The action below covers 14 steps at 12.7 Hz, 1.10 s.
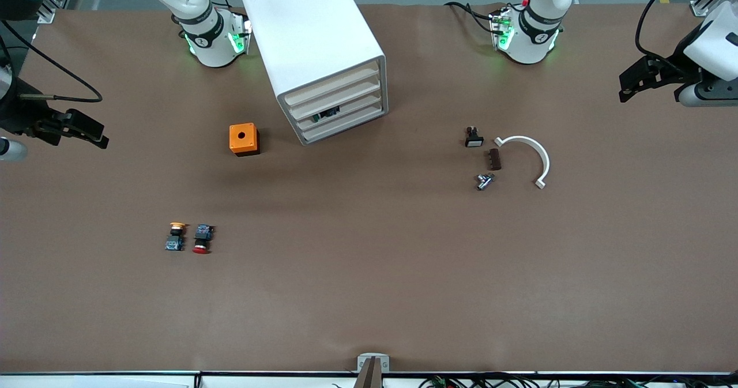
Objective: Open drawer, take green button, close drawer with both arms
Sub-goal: 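Move the left gripper toward the drawer while the right gripper approaches the cabinet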
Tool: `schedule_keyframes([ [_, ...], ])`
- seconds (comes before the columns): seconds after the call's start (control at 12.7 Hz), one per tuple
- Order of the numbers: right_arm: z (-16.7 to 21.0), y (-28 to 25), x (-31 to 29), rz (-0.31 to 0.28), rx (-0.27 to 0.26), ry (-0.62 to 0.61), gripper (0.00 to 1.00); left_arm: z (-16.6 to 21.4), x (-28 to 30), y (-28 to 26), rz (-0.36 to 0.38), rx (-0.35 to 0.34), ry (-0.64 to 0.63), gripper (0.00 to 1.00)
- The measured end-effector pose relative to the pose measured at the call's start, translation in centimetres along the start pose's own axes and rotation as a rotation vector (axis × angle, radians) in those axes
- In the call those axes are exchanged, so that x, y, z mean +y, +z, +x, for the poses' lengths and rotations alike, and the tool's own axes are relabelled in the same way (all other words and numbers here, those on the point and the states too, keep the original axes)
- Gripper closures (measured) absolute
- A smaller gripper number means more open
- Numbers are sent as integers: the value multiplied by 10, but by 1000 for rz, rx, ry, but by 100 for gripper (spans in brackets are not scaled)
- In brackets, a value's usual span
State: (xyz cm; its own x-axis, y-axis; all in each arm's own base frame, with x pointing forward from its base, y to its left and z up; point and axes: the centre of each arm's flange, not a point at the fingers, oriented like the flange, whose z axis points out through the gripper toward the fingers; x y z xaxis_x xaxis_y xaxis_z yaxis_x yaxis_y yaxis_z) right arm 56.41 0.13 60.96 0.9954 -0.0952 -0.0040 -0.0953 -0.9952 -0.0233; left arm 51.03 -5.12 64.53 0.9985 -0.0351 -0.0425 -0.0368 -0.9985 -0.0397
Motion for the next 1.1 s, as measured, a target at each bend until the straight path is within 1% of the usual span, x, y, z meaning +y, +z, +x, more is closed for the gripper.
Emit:
schedule_keyframes([
  [0.39, 0, 0, 0, 0, -1, -1, 0, 3, 1, 3, 0, -5, 1, 0],
  [0.55, 0, 0, -1, 0, -1, -2, 0, 18, 4, 17, 0, -29, 7, 0],
  [0.86, -1, 0, 0, -1, -2, -1, 0, 68, 30, 85, 0, -84, 29, 0],
  [1.1, 0, -3, 1, 0, 7, -12, 0, 90, 63, 129, 2, -123, -58, 0],
])
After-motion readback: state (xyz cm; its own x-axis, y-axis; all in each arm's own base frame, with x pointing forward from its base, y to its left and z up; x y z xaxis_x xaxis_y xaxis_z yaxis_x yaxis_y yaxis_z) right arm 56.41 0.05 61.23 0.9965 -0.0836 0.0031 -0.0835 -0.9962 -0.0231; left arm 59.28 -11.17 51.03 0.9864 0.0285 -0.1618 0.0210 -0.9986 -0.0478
